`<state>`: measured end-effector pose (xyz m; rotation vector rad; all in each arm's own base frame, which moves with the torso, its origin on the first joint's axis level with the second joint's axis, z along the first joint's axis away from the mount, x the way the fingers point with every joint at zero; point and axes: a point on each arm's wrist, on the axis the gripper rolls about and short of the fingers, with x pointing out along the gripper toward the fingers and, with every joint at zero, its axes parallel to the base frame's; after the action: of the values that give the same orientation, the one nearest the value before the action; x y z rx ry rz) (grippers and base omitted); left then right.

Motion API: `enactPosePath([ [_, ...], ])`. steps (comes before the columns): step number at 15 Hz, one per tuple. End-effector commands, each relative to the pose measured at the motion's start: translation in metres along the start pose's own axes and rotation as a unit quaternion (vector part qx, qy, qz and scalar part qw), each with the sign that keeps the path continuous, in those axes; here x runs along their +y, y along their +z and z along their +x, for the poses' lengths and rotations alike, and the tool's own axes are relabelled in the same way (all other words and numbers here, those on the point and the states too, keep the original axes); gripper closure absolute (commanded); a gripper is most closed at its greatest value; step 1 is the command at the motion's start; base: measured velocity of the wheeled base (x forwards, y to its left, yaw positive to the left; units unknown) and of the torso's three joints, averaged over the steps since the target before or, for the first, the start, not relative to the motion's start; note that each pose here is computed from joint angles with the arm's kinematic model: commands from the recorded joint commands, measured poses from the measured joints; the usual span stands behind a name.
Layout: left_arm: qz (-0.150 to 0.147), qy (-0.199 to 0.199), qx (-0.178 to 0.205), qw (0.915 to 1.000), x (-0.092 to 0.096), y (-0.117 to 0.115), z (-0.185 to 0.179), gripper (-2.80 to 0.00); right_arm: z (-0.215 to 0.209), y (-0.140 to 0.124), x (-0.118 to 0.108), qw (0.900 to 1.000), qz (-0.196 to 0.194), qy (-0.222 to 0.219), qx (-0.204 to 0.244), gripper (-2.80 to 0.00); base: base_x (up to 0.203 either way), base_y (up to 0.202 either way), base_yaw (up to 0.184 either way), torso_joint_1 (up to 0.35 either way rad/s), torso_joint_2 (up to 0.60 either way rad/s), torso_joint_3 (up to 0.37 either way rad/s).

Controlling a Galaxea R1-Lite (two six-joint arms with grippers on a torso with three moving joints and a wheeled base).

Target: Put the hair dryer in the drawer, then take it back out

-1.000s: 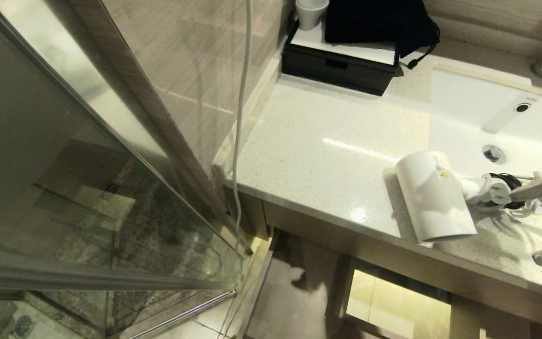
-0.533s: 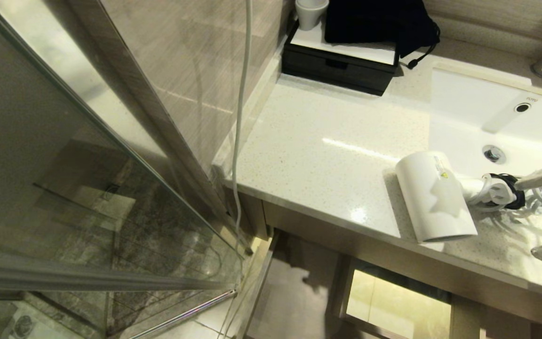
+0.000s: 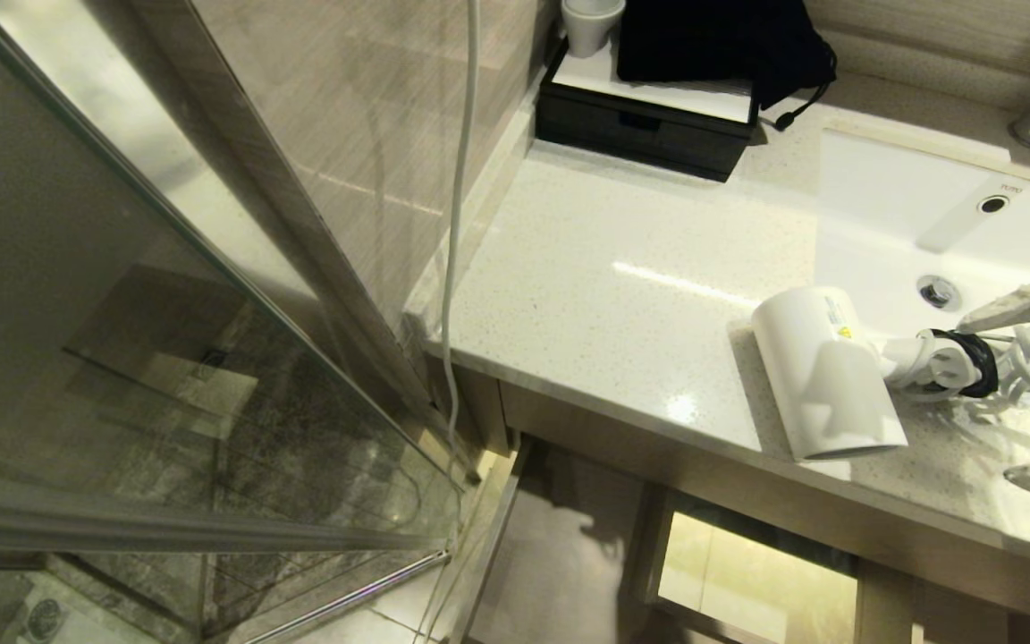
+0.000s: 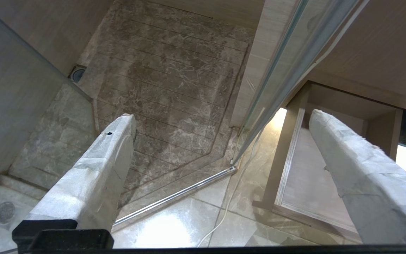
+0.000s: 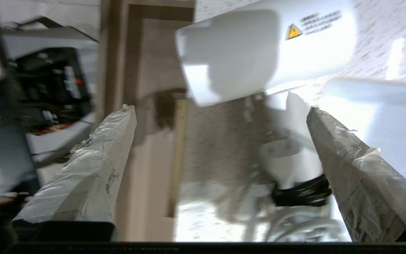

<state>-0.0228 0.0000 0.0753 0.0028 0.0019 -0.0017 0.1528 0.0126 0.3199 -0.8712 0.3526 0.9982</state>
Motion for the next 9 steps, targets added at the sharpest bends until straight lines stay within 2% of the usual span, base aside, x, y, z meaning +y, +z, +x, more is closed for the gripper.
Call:
enactPosePath([
  [1, 0.000, 0.000, 0.000, 1.0000, 0.000, 0.000, 0.000, -2.80, 0.002, -0.001, -0.005, 0.999, -0.038, -0.008, -0.002, -2.80, 0.000, 0.000, 0.000, 0.000, 0.00, 0.000],
  [4, 0.000, 0.000, 0.000, 1.0000, 0.000, 0.000, 0.000, -2.80, 0.005, -0.003, -0.006, 0.998, -0.070, -0.005, 0.002, -2.80, 0.000, 0.000, 0.000, 0.000, 0.00, 0.000],
  [9, 0.000, 0.000, 0.000, 1.0000, 0.000, 0.000, 0.000, -2.80, 0.016, -0.009, -0.008, 0.997, -0.079, 0.018, 0.019, -2.80, 0.000, 0.000, 0.000, 0.000, 0.00, 0.000],
])
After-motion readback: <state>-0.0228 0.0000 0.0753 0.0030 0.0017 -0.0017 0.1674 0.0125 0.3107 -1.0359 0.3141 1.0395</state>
